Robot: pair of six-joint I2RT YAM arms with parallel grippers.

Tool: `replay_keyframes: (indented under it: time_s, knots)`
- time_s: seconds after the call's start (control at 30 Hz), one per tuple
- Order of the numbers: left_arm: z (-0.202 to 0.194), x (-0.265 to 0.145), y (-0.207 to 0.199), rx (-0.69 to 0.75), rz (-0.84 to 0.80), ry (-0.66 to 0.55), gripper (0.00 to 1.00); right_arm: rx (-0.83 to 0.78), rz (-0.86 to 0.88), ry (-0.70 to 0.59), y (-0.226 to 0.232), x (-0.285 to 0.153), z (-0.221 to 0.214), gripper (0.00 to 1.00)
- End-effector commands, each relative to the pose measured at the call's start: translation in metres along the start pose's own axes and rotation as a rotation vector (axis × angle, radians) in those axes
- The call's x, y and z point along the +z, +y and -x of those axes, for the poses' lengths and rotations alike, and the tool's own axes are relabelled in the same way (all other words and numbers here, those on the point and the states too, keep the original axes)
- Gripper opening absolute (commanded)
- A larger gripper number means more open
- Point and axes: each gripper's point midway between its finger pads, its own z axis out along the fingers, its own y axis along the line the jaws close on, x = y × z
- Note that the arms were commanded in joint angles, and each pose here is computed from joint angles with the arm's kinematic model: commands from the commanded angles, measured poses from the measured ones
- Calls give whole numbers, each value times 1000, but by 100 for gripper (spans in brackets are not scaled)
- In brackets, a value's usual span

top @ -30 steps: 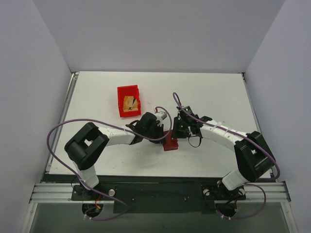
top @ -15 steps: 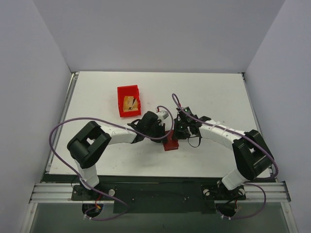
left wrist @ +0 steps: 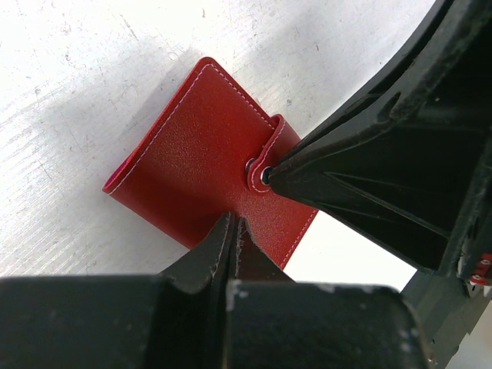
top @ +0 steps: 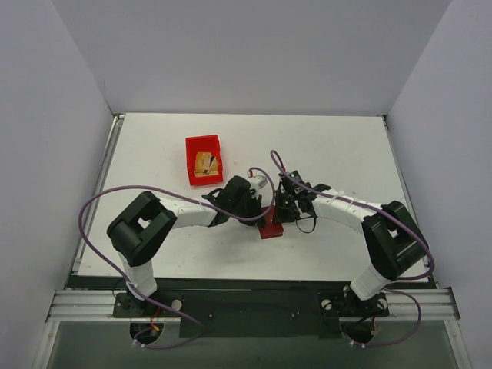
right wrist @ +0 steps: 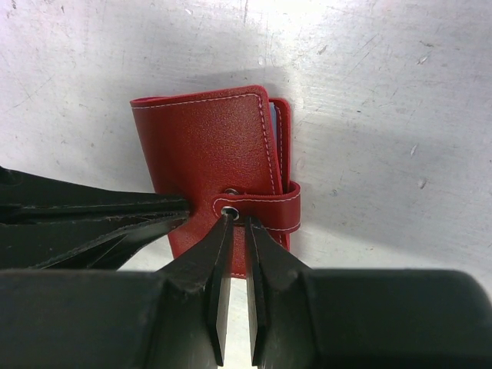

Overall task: Put the credit cards into the card holder
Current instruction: Close the card holder at the center of the board.

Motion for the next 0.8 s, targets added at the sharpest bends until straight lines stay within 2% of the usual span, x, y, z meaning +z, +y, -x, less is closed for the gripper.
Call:
replay_keyframes:
  time_s: [0.0, 0.77]
  knots:
    - [14, 3, -10, 32, -30, -29, 0, 1, -6, -7, -1, -2, 6, 8]
    - [14, 2, -11, 37, -32, -26, 0, 4, 6, -9, 4, 3, 14, 9]
